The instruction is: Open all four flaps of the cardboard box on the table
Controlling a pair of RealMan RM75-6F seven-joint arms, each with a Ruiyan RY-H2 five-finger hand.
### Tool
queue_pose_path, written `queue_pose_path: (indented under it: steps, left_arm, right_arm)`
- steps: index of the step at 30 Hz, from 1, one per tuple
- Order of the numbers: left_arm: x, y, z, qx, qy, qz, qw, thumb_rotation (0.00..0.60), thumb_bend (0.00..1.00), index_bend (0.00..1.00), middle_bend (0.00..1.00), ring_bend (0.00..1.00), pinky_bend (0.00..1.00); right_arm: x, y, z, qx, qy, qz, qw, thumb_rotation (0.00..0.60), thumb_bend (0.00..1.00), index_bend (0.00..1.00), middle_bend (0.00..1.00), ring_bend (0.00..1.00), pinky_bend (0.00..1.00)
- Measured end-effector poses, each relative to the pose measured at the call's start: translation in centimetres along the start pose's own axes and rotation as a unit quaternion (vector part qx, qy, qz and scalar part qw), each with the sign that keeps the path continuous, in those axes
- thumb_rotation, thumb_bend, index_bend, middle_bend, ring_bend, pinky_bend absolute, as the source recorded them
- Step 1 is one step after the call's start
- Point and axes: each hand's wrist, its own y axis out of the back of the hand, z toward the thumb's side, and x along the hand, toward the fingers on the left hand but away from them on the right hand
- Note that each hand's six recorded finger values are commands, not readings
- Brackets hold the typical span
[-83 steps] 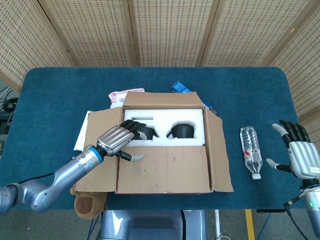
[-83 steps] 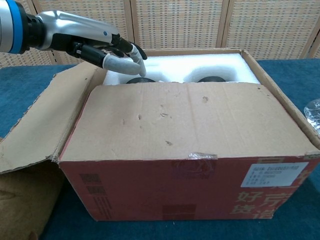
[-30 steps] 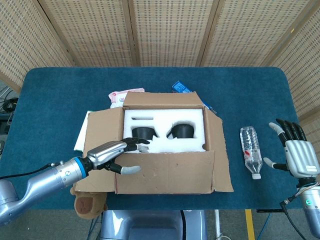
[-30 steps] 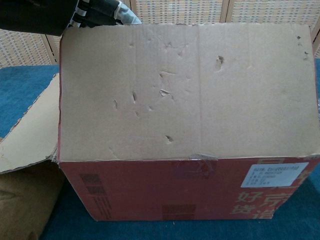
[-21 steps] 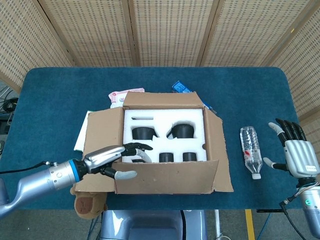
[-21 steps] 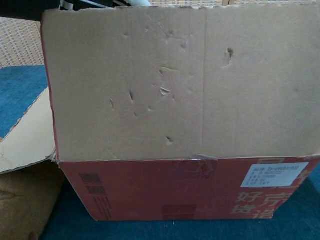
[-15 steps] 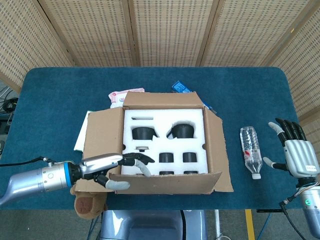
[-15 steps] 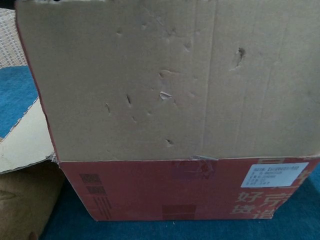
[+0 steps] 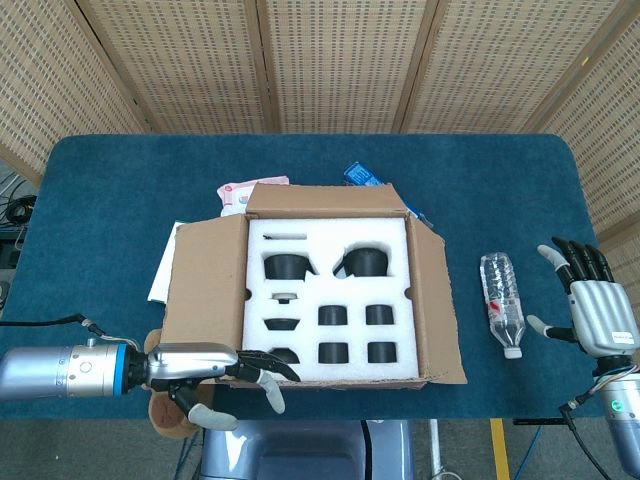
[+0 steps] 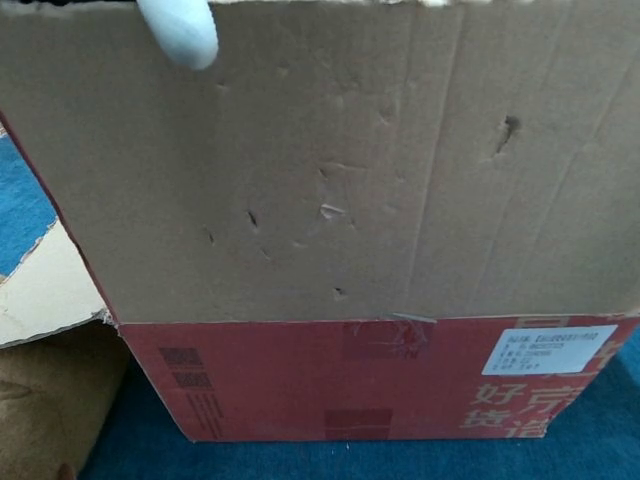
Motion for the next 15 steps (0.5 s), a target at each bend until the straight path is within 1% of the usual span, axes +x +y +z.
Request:
queue_pose_path:
  steps: [8,15]
  left_arm:
    - [0.1,-0.5,1.2,0.002,-0.025,-0.01,0.9996,0.146,0.25,0.26,0.09,0.0,0.0]
    - [0.6,-1.6,1.7,0.002,-0.03,-0.038,0.9989,0.145,0.25,0.26,0.09,0.0,0.0]
  right_arm:
    - [0.0,0.0,-0.1,0.0,-0.001,0.0,1.0,0.6,0.13,0.13,0.07,0.0,0.04]
    - [0.1,0.1,-0.2,0.0,-0.002,0.0,1.0,0.6,0.13,0.13,0.07,0.0,0.04]
